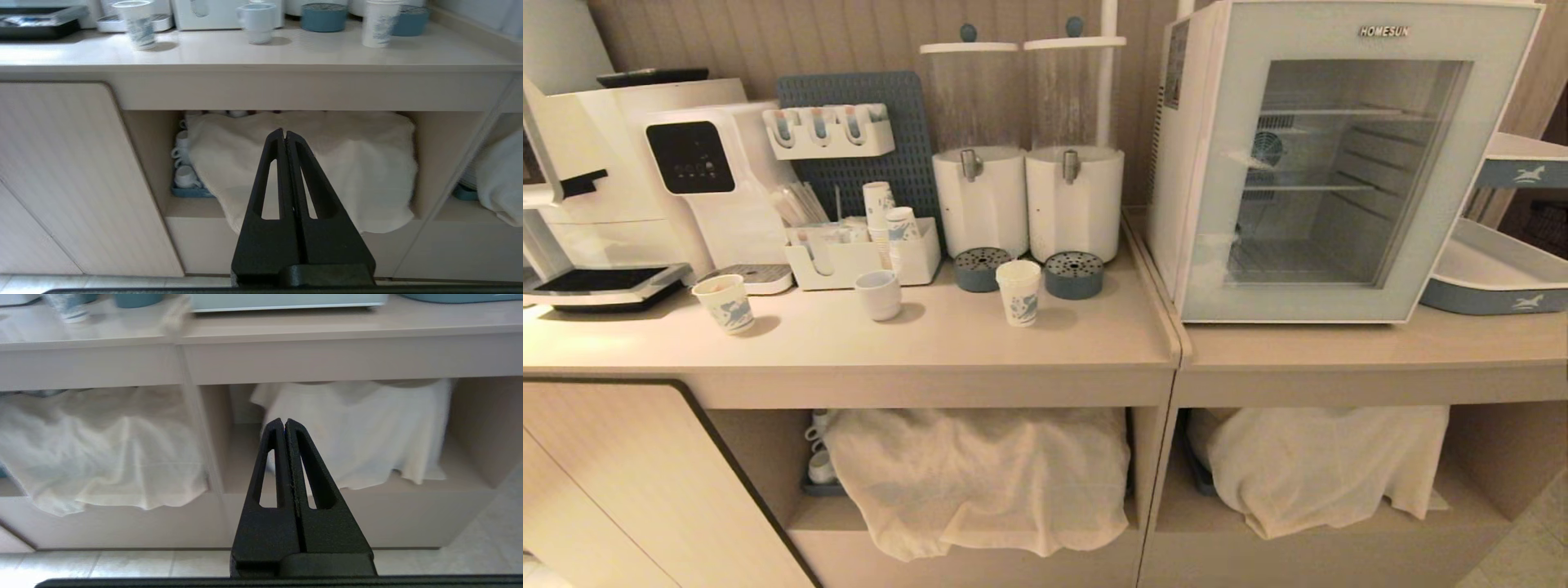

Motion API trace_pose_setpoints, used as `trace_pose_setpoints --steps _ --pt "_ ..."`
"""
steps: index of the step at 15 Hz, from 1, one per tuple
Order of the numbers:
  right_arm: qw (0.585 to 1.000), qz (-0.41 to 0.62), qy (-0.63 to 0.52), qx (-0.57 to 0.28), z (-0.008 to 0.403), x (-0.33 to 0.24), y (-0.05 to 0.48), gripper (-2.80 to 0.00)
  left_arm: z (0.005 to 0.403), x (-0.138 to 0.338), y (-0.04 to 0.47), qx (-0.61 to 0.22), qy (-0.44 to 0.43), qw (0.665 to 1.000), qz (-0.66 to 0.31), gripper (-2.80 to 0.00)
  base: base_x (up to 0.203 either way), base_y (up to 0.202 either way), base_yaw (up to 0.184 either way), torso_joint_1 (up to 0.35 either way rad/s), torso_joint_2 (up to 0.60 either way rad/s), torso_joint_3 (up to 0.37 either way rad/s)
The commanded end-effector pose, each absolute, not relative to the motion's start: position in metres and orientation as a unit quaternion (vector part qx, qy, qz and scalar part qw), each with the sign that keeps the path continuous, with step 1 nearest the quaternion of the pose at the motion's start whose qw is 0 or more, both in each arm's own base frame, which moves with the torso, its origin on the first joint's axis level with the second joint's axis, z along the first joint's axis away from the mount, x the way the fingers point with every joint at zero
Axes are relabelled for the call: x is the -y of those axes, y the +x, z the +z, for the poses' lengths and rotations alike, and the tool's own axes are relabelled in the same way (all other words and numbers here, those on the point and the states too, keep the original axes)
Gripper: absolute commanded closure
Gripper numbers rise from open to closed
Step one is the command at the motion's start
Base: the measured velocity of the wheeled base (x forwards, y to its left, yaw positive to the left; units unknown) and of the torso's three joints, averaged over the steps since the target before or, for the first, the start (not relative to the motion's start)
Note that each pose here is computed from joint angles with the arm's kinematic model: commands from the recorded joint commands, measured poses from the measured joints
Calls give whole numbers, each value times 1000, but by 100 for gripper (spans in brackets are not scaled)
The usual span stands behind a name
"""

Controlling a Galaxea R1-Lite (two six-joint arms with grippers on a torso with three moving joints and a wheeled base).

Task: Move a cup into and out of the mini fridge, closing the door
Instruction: Open the freezer door

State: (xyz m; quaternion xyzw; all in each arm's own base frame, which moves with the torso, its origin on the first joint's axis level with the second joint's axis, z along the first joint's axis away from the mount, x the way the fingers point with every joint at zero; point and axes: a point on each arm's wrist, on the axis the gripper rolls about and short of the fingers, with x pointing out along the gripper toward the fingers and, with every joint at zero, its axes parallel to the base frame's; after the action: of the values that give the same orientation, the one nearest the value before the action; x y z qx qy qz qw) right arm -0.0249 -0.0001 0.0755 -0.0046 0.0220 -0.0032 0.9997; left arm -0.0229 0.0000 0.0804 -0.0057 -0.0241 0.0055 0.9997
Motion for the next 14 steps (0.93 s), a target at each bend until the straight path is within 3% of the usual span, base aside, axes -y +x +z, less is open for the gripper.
trace_pose_setpoints --steps 1,14 --pt "1000 -3 -5 -21 76 0 -25 0 75 0 -21 15 -6 1000 6 0 0 -196 3 5 1 -2" --pt "1000 -3 -5 -22 76 0 -25 0 75 0 -21 15 -7 1000 6 0 0 -193 1 3 2 1"
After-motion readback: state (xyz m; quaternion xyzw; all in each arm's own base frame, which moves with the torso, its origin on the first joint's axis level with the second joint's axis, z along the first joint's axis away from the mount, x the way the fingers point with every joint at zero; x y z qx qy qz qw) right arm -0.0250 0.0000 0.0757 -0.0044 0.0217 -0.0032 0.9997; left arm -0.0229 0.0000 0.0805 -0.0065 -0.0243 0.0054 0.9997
